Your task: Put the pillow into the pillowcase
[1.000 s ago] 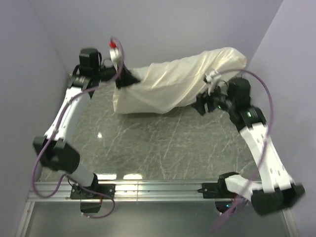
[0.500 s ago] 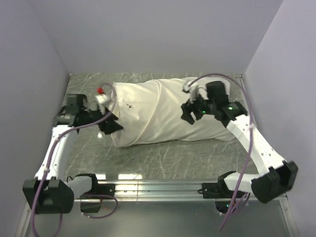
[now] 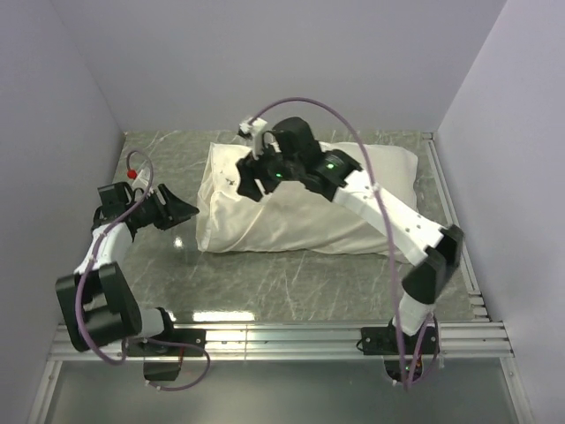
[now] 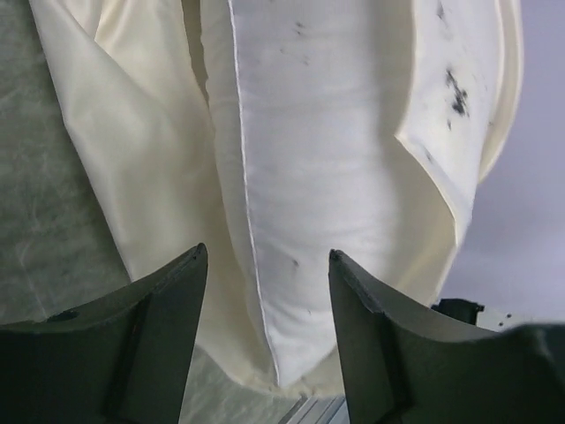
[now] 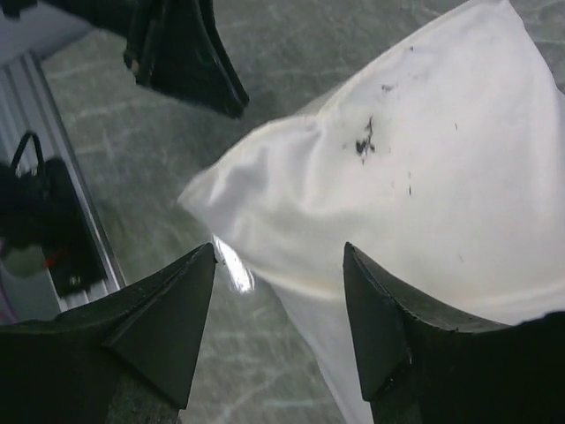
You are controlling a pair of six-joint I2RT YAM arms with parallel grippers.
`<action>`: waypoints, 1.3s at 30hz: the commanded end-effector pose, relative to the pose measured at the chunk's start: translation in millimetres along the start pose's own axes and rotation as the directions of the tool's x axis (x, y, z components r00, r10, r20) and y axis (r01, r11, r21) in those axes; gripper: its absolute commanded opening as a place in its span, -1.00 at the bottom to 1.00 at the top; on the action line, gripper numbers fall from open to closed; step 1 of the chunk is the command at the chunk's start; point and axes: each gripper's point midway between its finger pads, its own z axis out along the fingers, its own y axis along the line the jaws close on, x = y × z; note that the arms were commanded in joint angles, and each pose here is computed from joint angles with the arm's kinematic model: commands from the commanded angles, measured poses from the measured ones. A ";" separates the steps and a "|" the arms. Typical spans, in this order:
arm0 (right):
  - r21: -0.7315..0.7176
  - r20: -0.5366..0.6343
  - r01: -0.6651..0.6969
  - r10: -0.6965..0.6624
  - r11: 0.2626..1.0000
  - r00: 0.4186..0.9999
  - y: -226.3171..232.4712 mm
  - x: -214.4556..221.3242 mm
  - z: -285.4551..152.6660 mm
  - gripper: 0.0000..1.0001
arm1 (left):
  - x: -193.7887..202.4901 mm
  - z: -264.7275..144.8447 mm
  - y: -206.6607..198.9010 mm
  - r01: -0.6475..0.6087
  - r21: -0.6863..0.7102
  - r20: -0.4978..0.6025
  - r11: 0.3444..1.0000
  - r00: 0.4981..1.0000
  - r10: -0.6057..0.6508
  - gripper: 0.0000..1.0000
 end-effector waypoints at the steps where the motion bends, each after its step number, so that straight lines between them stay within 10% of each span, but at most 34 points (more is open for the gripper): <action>1: 0.054 0.015 -0.146 0.145 0.988 0.989 5.0 -7.2 41.9 0.34 | -23.3 24.4 -6.7 -0.001 0.055 0.045 0.998 0.999 -0.002 0.25; 15: 0.156 -0.091 -0.206 0.222 0.966 0.971 -3.3 39.1 118.0 0.41 | 25.2 101.7 -17.9 0.178 0.168 -0.115 0.970 0.980 -0.161 0.11; 18: 0.206 -0.120 -0.187 0.215 0.961 0.969 -13.9 53.6 121.8 0.16 | 27.1 100.9 -27.4 0.169 0.188 -0.112 0.968 0.982 -0.149 0.11; 23: 0.164 -0.153 -0.155 0.181 0.974 0.972 -8.9 59.3 121.0 -1.00 | 34.1 108.1 -24.6 0.201 0.180 -0.122 0.963 0.976 -0.181 0.03; 32: -0.334 -0.063 -0.228 0.220 0.915 0.973 83.8 -1.2 89.7 -1.00 | 45.0 144.5 -71.5 0.225 0.323 -0.177 0.919 0.969 -0.175 -0.30; 35: -0.084 -0.018 -0.184 0.183 0.979 0.983 40.7 -10.1 93.0 -0.96 | 42.9 145.3 -79.7 0.247 0.339 -0.174 0.908 0.965 -0.197 -0.30; 37: 0.102 -0.012 -0.162 0.164 0.982 0.986 10.9 -6.5 77.1 -0.18 | 41.6 142.4 -75.2 0.236 0.323 -0.159 0.917 0.968 -0.193 -0.31; 39: 0.313 -0.046 -0.114 0.135 0.943 0.990 -25.5 14.2 65.6 0.02 | 46.0 138.0 -69.1 0.210 0.290 -0.141 0.934 0.974 -0.175 -0.32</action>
